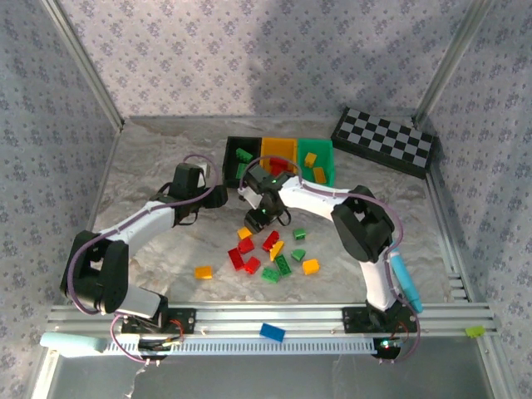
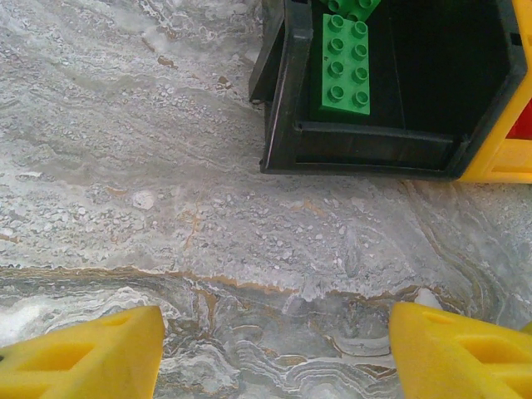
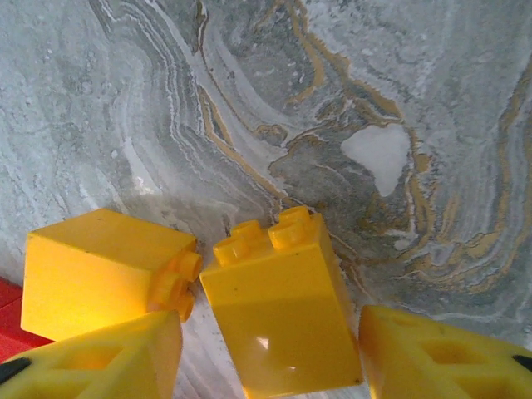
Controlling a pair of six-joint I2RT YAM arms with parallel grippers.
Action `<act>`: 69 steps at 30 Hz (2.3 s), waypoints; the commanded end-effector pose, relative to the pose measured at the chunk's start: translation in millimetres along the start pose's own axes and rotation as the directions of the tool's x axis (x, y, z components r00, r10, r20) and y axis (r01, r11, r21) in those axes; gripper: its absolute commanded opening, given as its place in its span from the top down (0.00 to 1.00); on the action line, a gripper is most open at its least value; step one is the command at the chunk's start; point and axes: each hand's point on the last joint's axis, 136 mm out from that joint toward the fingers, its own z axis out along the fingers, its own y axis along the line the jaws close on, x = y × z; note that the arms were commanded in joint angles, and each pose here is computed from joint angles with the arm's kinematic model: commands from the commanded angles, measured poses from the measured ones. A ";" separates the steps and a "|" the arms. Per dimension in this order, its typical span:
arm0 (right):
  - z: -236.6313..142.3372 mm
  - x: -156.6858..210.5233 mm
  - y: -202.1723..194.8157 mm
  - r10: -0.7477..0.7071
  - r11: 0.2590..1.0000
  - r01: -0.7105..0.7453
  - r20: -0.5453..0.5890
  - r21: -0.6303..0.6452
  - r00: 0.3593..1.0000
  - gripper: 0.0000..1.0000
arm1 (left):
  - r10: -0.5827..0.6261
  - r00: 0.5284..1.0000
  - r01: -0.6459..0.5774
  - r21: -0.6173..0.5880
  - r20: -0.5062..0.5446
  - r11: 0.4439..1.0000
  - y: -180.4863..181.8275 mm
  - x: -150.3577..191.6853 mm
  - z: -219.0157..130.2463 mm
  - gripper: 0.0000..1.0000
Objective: Sort the legos into containers by color
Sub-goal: Pick up the lego from the center of the table, then place the lego in the container, then pick up the lego from the bottom-center of the table.
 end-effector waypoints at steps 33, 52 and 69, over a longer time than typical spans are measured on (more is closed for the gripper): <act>-122.3 -16.7 -233.9 0.482 0.716 -0.649 0.492 0.255 0.725 0.40 | 0.007 0.999 -0.008 0.036 0.033 0.999 -10.0 -8.5 -5.1 0.28; -89.2 77.1 -53.9 0.397 0.901 -0.413 0.133 0.134 0.908 0.41 | 0.010 1.000 -0.010 0.035 0.010 0.999 -10.5 -4.4 3.2 0.28; -65.9 168.4 1.4 0.291 0.949 -0.274 -0.100 0.154 0.952 0.39 | 0.011 1.000 -0.011 0.033 -0.006 0.999 -10.3 -0.7 9.8 0.28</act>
